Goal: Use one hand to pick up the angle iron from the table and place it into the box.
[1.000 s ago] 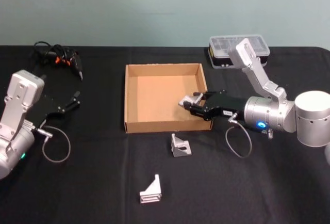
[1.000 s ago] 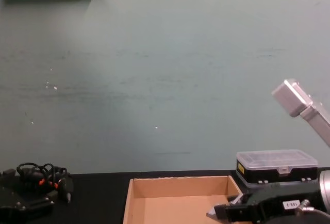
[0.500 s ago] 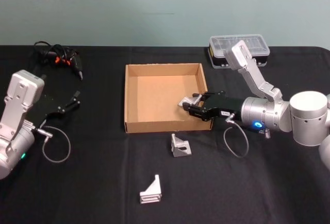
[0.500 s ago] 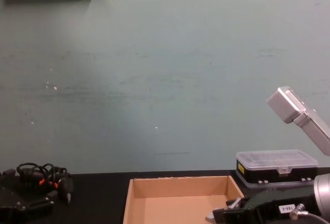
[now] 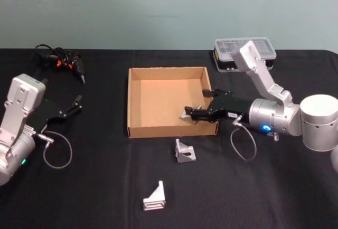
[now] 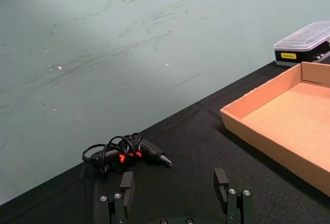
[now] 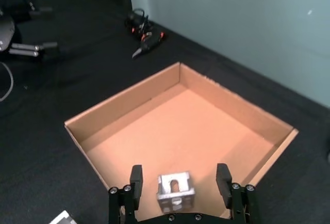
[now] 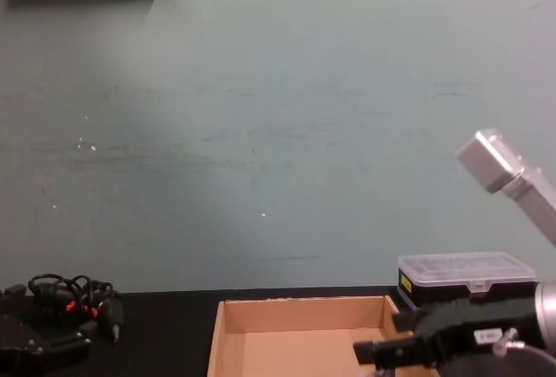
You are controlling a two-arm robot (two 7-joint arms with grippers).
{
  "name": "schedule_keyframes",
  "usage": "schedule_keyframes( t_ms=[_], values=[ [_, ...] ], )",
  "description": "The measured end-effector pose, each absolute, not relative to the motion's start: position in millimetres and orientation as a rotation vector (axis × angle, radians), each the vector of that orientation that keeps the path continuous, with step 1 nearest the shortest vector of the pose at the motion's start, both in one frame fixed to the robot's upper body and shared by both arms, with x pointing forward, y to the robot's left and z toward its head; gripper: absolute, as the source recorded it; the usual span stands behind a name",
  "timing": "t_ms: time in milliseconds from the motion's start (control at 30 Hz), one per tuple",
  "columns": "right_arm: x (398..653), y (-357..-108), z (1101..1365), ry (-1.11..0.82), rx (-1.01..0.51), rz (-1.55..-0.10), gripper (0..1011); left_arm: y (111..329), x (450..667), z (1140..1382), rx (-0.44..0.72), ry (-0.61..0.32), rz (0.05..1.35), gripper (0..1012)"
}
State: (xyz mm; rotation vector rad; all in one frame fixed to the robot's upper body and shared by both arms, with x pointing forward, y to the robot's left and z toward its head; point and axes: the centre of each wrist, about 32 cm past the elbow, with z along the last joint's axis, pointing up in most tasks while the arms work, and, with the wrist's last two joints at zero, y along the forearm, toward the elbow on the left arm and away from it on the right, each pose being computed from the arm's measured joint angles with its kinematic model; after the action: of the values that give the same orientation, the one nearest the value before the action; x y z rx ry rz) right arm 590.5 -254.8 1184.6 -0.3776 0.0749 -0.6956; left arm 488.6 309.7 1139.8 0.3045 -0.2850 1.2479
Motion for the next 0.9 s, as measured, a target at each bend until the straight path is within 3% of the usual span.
schedule_keyframes(
  t_ms=[167, 567, 900],
  values=[
    [580.6, -258.7, 1196.2, 0.027, -0.343, -0.710, 1003, 309.7, 488.6, 1139.8, 0.304, -0.285, 1.248, 1011],
    [547.5, -268.6, 1220.1, -0.048, -0.319, -0.646, 1000, 309.7, 488.6, 1139.8, 0.304, -0.285, 1.248, 1011],
    [523.6, -264.4, 1232.3, -0.062, -0.394, -0.386, 1000, 309.7, 488.6, 1139.8, 0.304, -0.285, 1.248, 1011]
  ],
)
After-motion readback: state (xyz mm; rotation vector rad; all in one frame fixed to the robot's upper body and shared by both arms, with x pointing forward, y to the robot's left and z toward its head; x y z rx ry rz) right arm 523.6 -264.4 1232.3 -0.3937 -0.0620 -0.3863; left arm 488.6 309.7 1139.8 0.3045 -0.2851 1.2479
